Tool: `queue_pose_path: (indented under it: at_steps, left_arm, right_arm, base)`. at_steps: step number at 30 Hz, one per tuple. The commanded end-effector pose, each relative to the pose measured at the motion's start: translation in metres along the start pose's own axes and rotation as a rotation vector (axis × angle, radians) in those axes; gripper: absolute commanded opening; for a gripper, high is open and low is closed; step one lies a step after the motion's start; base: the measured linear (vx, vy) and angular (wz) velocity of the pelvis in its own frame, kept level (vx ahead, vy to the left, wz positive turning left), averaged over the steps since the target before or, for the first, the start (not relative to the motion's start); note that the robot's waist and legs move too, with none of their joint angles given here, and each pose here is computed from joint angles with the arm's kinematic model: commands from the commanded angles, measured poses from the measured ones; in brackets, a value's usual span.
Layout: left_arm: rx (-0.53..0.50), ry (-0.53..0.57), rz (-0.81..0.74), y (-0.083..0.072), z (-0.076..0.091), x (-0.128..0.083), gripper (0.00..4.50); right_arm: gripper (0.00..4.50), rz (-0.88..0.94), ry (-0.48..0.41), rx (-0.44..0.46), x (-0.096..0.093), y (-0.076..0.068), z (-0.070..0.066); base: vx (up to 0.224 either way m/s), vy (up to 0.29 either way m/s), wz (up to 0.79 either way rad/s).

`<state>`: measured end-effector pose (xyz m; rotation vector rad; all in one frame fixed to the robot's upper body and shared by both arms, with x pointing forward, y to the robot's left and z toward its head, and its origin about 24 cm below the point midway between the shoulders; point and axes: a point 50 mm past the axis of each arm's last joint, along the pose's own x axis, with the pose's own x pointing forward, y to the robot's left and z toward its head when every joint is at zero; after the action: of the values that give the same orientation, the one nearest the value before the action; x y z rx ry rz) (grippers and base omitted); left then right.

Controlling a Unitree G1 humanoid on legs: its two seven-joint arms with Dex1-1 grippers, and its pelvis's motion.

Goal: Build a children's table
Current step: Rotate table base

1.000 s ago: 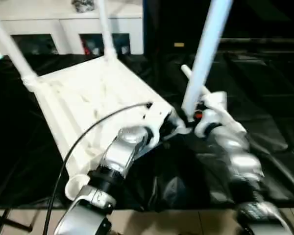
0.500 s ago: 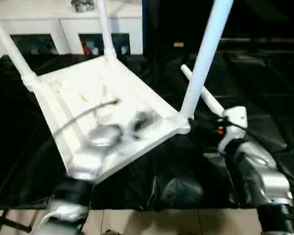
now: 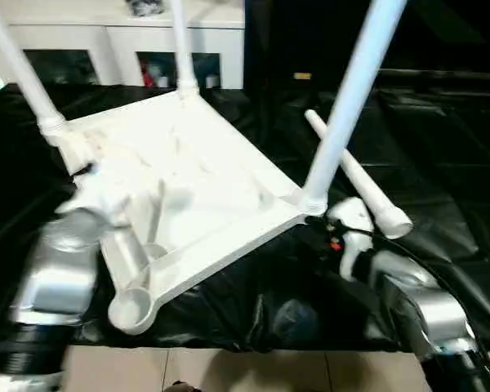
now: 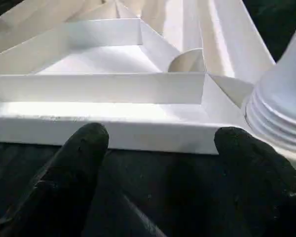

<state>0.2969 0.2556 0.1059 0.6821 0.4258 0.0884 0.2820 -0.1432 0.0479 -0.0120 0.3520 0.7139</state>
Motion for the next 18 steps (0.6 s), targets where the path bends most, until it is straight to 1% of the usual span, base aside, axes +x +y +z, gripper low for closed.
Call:
queue_pose_path:
  at_steps: [1,3,4,7,9,10,12,14,15,16,18]
  left_arm:
    - [0.017,0.056,-0.013,0.0,-0.009,-0.002,1.54]
    - [0.033,0.091,-0.061,-0.005,-0.014,-0.002,1.54]
    - [0.033,0.091,-0.061,-0.005,-0.014,-0.002,1.54]
    - [0.064,0.125,-0.18,-0.019,-0.021,0.0,1.54]
    - [0.088,0.146,-0.216,-0.024,-0.025,0.001,1.54]
    - [0.101,0.152,-0.228,-0.024,-0.027,0.001,1.38]
    - [0.116,0.16,-0.246,-0.024,-0.028,0.001,1.19]
    - [0.133,0.166,-0.264,-0.025,-0.029,0.001,1.13]
    - [0.147,0.17,-0.284,-0.025,-0.03,0.001,0.85]
    - [0.16,0.171,-0.306,-0.026,-0.03,0.0,0.77]
    - [0.187,0.171,-0.424,-0.032,-0.029,-0.004,0.76]
  right_arm:
    - [3.89,-0.063,0.053,-0.014,0.004,-0.006,-0.003]
    - [3.89,-0.093,0.07,-0.027,0.008,-0.008,-0.004]
    - [3.89,-0.093,0.07,-0.027,0.008,-0.008,-0.004]
    - [3.89,-0.104,0.088,-0.033,0.018,-0.008,-0.003]
    - [3.89,-0.118,0.11,-0.043,0.022,-0.008,-0.003]
    - [3.89,-0.121,0.112,-0.046,0.023,-0.009,-0.002]
    - [3.89,-0.123,0.117,-0.043,0.026,-0.009,-0.002]
    - [3.89,-0.125,0.124,-0.059,0.028,-0.009,-0.001]
    - [3.89,-0.127,0.128,-0.065,0.029,-0.009,-0.001]
    - [3.89,-0.128,0.128,-0.067,0.031,-0.01,0.0]
    - [3.89,-0.126,0.125,-0.053,0.036,-0.011,0.001]
  base:
    - [0.0,0.0,0.0]
    - [0.0,0.0,0.0]
    - [0.0,0.0,0.0]
    - [0.0,0.0,0.0]
    - [0.0,0.0,0.0]
    - [0.0,0.0,0.0]
    - [0.0,0.0,0.0]
    - [0.0,0.0,0.0]
    - [0.0,0.0,0.0]
    - [0.0,0.0,0.0]
    - [0.0,0.0,0.0]
